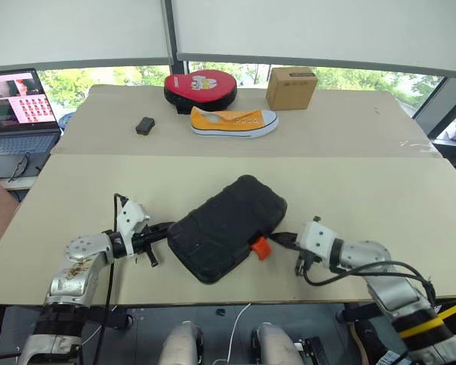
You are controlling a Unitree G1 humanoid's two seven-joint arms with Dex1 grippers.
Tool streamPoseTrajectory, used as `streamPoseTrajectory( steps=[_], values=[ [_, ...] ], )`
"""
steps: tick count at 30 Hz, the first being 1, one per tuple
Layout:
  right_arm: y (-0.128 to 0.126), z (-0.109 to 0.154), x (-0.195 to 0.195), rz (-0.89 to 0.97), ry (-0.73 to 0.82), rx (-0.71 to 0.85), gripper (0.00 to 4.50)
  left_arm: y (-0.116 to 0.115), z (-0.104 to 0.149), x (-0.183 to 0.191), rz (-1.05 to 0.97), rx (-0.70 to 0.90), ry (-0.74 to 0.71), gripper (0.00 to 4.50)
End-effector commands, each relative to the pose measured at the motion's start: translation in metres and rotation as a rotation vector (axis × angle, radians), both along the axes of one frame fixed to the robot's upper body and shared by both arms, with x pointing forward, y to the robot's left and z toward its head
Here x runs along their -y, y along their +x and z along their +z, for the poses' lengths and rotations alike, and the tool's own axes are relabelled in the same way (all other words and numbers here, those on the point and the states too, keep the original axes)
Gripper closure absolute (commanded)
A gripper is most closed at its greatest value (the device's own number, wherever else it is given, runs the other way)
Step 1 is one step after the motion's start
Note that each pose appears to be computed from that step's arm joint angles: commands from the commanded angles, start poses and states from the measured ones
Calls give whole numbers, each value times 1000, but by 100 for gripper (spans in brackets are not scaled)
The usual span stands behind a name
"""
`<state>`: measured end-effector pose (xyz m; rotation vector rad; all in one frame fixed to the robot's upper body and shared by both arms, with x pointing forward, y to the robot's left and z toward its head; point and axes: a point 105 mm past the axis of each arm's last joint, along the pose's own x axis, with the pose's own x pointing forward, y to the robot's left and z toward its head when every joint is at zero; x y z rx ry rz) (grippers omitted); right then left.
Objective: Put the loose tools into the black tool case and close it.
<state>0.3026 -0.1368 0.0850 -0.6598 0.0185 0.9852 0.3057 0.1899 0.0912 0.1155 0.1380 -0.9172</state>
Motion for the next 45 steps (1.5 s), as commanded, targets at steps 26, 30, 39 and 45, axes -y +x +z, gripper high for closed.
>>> streamPoseTrajectory(
  steps=[26,30,39,45],
  values=[
    [-59,15,-14,75,120,-222,450,15,-13,131,-442,-82,271,446],
    [-54,10,-16,67,112,-216,450,12,-16,130,-440,-94,262,446],
    [-44,16,-34,107,165,-162,450,12,-19,123,-421,-100,280,446],
    [-41,17,-44,126,190,-153,450,12,-21,122,-410,-104,281,446]
  ],
)
